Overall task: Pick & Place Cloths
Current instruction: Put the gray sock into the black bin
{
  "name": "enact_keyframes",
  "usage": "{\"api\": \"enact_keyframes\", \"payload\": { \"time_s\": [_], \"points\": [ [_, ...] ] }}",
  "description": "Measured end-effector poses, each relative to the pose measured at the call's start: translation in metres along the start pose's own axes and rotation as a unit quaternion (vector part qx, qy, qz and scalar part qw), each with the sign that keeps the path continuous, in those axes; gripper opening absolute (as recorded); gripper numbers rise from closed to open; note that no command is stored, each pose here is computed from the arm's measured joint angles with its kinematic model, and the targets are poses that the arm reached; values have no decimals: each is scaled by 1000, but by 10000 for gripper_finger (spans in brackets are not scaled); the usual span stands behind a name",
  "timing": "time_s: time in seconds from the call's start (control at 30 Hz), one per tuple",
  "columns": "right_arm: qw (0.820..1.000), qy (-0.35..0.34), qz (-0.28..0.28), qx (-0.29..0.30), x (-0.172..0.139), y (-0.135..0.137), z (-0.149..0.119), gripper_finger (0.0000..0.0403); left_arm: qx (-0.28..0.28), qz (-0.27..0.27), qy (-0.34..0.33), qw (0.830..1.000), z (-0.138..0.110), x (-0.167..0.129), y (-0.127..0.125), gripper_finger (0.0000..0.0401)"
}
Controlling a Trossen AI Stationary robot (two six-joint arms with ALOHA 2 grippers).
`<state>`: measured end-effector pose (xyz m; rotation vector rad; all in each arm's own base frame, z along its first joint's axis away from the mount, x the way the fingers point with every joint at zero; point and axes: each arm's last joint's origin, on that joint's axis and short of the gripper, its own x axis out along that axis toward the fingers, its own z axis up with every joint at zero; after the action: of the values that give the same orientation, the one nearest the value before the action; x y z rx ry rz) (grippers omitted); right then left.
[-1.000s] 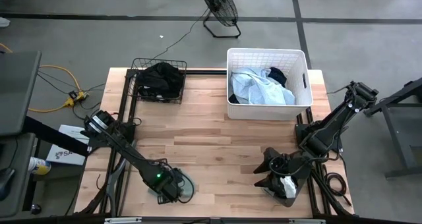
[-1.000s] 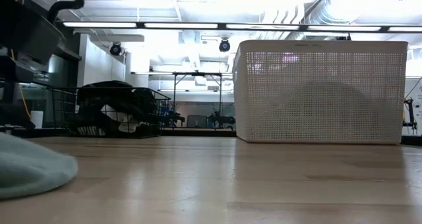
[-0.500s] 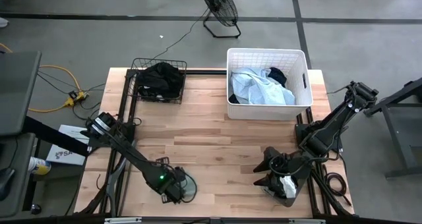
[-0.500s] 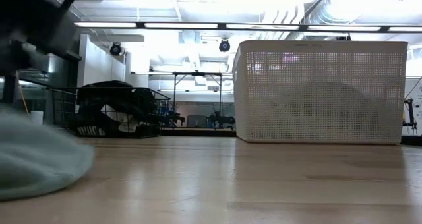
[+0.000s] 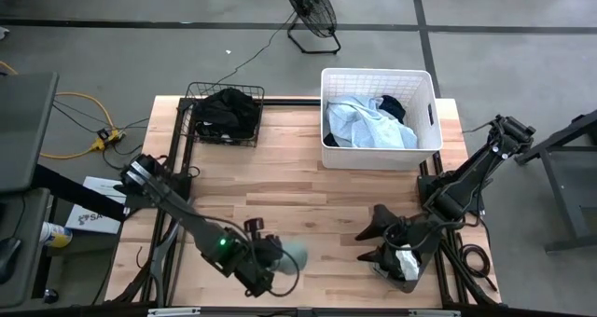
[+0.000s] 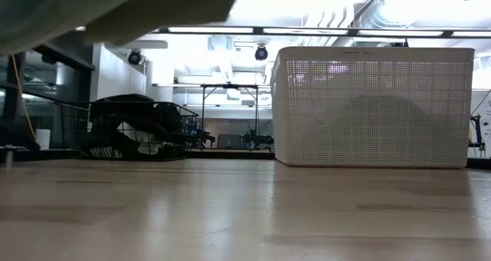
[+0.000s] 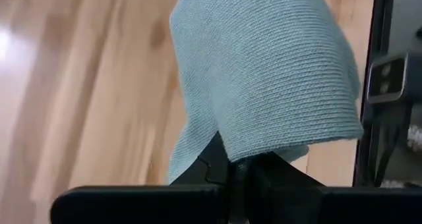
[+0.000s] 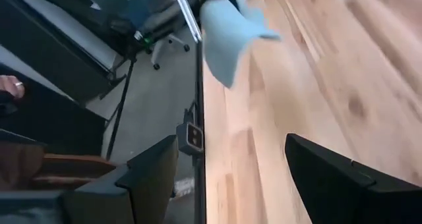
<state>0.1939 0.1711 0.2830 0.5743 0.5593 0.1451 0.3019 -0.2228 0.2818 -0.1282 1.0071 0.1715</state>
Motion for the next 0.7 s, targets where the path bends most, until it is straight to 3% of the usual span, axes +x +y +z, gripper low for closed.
{"api": "enact_keyframes", "payload": {
  "time_s": [0.2,0.37,0.7],
  "points": [
    [991,-87,21,-102,-1,10,13,271,15,-8,-40,999,32,-5,13,9],
    [973,-156,1,-170,-2,12,26,271,23,-44,-69,996,55,2,24,9],
    [962,-190,-13,-196,3,2,46,271,20,-81,-119,989,83,8,40,9]
  ]
}}
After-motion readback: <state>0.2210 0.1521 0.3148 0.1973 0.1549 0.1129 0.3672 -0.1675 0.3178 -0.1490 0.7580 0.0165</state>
